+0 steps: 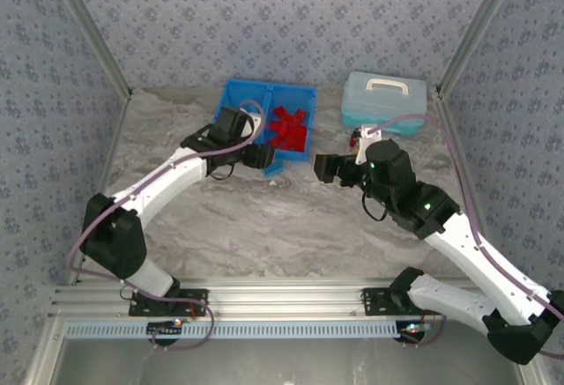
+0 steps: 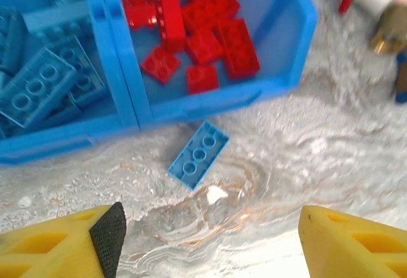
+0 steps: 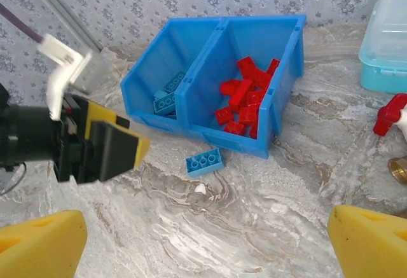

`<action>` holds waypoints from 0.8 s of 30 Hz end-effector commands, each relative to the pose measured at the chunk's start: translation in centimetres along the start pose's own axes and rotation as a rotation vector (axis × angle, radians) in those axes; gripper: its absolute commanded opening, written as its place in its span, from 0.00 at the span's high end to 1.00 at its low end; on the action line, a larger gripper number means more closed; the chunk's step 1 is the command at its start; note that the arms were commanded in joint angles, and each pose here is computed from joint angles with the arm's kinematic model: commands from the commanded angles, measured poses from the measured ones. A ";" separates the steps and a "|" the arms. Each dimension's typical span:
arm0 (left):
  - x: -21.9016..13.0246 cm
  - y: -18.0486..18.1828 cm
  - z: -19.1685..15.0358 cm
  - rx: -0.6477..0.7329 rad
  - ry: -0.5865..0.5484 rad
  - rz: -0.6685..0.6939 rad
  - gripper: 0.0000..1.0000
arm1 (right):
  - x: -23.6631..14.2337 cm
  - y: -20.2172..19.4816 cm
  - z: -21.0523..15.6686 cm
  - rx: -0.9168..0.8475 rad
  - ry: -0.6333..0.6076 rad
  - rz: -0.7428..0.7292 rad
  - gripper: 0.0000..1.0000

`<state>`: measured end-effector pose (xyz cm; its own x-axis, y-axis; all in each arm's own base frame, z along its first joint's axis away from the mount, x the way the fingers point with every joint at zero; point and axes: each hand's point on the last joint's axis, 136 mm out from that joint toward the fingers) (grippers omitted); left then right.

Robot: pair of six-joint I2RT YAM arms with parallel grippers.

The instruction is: Sort the legos into containers by color

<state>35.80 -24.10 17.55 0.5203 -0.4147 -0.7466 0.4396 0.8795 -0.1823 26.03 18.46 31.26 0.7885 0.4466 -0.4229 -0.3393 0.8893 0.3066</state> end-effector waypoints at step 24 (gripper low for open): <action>13.2 -0.2 -4.2 0.337 0.262 0.103 0.21 | -0.1 0.2 0.3 0.048 -0.002 0.014 0.00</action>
<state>39.49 -27.87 5.11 0.3825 -0.2455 -0.8907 0.5946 0.8033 0.0339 26.07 18.73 30.94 0.7794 0.4527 -0.4331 -0.3305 0.8844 0.3295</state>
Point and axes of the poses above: each hand's point on the last joint's axis, 136 mm out from that joint toward the fingers, its own x axis out along the fingers, its own y axis along the line the jaws close on, z = x × y, and after that the axes turned 2 degrees about -x, right-handed
